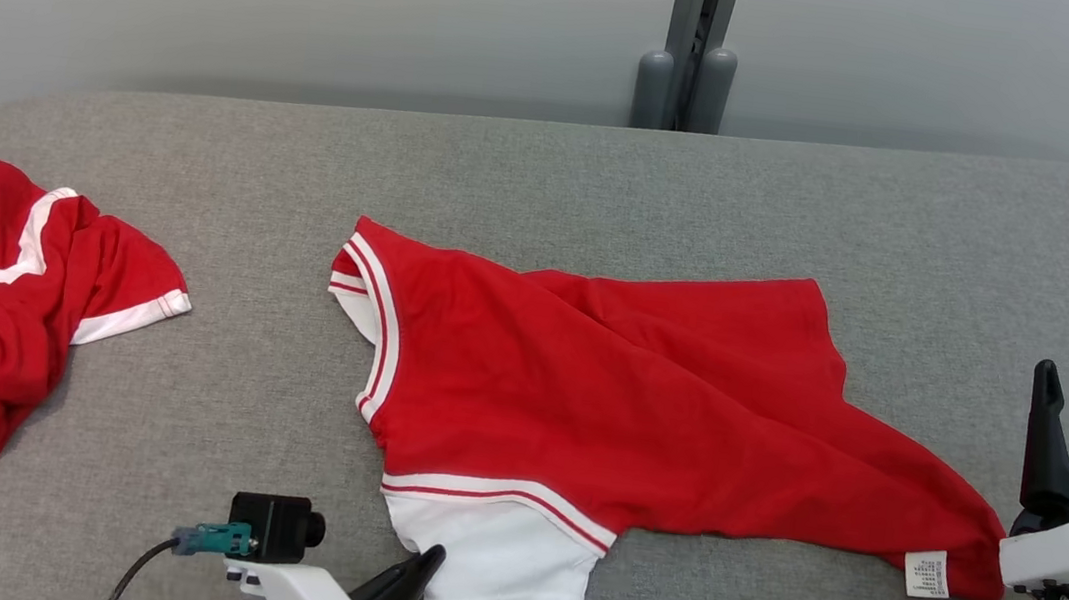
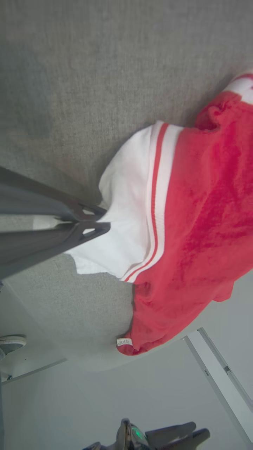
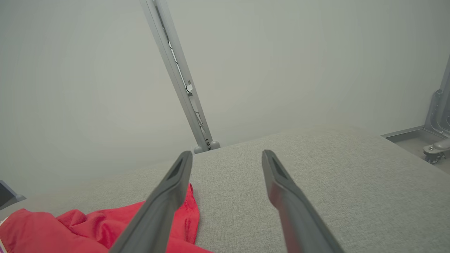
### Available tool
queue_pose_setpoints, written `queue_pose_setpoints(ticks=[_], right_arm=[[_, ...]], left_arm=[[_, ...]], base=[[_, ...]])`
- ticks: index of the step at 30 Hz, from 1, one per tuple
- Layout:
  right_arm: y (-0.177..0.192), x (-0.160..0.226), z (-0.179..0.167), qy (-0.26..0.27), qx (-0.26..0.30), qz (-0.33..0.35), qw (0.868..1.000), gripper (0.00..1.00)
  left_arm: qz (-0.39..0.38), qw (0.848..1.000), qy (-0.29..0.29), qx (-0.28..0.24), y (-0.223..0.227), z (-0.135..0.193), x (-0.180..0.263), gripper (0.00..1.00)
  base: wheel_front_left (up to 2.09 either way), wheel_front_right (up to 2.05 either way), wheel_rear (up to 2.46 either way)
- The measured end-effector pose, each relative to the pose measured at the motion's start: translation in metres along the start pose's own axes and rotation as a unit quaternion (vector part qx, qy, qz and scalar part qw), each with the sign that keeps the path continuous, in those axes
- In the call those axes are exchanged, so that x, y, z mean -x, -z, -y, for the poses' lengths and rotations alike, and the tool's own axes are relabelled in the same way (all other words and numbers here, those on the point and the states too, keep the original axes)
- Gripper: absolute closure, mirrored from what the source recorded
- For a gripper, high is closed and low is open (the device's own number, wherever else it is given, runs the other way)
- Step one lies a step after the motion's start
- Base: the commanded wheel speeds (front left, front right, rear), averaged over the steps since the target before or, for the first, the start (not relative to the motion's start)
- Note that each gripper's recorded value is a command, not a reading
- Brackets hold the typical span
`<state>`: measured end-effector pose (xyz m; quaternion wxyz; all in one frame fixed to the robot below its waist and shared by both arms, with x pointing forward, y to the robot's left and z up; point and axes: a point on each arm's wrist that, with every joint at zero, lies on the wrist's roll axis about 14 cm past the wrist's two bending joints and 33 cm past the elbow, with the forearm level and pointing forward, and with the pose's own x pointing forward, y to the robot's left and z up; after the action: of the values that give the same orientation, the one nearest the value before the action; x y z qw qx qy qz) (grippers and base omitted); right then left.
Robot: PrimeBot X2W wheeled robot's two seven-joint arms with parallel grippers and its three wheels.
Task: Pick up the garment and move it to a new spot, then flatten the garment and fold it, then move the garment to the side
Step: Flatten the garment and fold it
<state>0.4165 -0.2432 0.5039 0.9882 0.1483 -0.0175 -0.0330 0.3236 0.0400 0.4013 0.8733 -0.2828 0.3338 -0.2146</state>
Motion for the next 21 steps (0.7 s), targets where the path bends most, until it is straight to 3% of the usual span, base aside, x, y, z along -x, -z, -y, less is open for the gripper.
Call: queue_pose_setpoints(ticks=[21], right_arm=[[0.01, -0.003, -0.014, -0.025, 0.005, -0.031, 0.999, 0.0]], left_arm=[[0.029, 0.991, -0.125, 0.022, -0.014, -0.076, 0.061, 1.0]], base=[[0.0, 0.0, 0.0]])
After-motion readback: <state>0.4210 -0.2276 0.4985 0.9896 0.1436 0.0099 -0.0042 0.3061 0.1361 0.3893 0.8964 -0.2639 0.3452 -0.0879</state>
